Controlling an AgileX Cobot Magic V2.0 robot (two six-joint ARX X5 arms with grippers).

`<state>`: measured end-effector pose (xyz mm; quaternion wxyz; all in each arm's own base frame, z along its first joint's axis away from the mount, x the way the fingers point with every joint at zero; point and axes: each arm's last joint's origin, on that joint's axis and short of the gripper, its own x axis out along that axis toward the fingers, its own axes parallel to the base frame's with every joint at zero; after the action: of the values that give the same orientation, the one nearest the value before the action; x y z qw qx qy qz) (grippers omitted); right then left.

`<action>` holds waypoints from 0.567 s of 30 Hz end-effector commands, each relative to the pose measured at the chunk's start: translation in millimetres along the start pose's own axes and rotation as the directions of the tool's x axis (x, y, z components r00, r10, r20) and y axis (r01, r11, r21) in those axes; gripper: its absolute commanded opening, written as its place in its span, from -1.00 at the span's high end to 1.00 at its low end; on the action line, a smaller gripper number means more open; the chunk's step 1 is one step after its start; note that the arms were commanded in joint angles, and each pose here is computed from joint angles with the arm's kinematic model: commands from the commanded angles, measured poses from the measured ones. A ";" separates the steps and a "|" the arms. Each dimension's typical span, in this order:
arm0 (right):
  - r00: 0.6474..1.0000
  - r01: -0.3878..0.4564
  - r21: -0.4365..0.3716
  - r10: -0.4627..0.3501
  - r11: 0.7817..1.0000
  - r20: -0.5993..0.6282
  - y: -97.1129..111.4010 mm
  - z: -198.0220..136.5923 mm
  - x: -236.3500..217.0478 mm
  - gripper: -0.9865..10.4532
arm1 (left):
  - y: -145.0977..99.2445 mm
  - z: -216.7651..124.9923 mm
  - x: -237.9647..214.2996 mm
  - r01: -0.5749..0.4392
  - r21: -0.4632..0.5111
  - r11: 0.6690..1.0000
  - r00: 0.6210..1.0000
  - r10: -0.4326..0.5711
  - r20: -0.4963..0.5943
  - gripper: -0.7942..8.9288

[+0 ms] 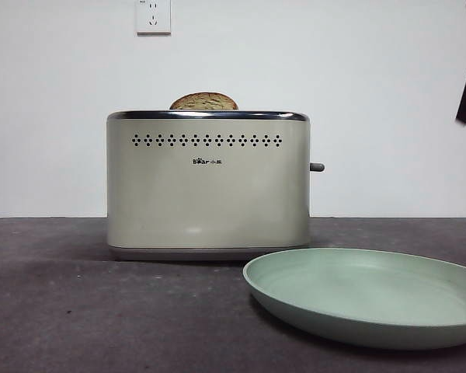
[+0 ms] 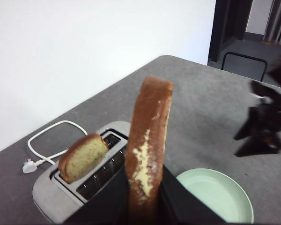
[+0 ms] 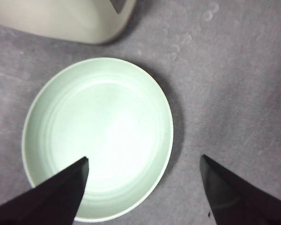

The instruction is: Take the bread from the toaster,put the bread on the plate,put the plate on the table

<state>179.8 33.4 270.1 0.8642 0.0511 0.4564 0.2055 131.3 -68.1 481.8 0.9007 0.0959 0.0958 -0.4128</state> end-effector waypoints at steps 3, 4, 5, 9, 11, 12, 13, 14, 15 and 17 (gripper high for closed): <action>1.000 -0.003 0.017 0.003 1.000 -0.029 -6.4 11.8 21.1 0.17 | -10.2 -23.1 -9.9 0.007 -0.021 1.000 1.000 -0.007 -0.023 0.83; 0.999 -0.004 0.021 0.004 1.000 -0.042 -8.1 13.0 26.1 0.18 | -12.6 -30.4 -11.5 0.006 -0.035 0.999 0.999 -0.007 -0.031 0.83; 0.999 -0.004 0.024 0.005 1.000 -0.052 -9.5 13.8 30.3 0.18 | -14.7 -37.4 -12.9 0.006 -0.045 0.999 0.999 -0.008 -0.039 0.83; 0.996 -0.005 0.034 0.008 0.999 -0.090 -16.2 15.3 50.1 0.19 | -24.2 -66.2 -20.4 -0.005 -0.081 0.997 0.998 -0.001 -0.066 0.83; 0.994 -0.004 0.041 0.009 0.999 -0.112 -19.1 14.6 59.3 0.21 | -28.4 -78.4 -23.4 -0.005 -0.107 0.994 0.997 -0.003 -0.075 0.83; 0.992 -0.006 0.043 0.011 0.999 -0.125 -20.1 14.3 64.5 0.22 | -30.5 -84.6 -25.0 -0.005 -0.113 0.994 0.997 -0.004 -0.079 0.83; 0.991 -0.007 0.044 0.013 0.999 -0.135 -21.0 14.1 69.3 0.24 | -32.2 -90.1 -26.2 -0.005 -0.121 0.993 0.996 -0.006 -0.085 0.83; 0.989 -0.010 0.043 0.016 0.999 -0.144 -21.4 13.9 73.8 0.25 | -33.6 -94.5 -26.9 -0.005 -0.135 0.991 0.996 -0.007 -0.091 0.83; 0.988 -0.012 0.043 0.018 0.999 -0.156 -21.9 13.7 78.8 0.26 | -35.0 -98.7 -27.9 -0.006 -0.151 0.989 0.995 -0.009 -0.096 0.83; 0.984 -0.014 0.045 0.022 0.999 -0.179 -23.0 13.3 87.7 0.29 | -37.4 -104.0 -30.4 -0.006 -0.169 0.986 0.994 -0.013 -0.110 0.83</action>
<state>238.6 47.4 206.8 0.8187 0.0526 0.5335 0.2059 72.6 -43.1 383.3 0.8972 0.0533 0.1812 -0.3992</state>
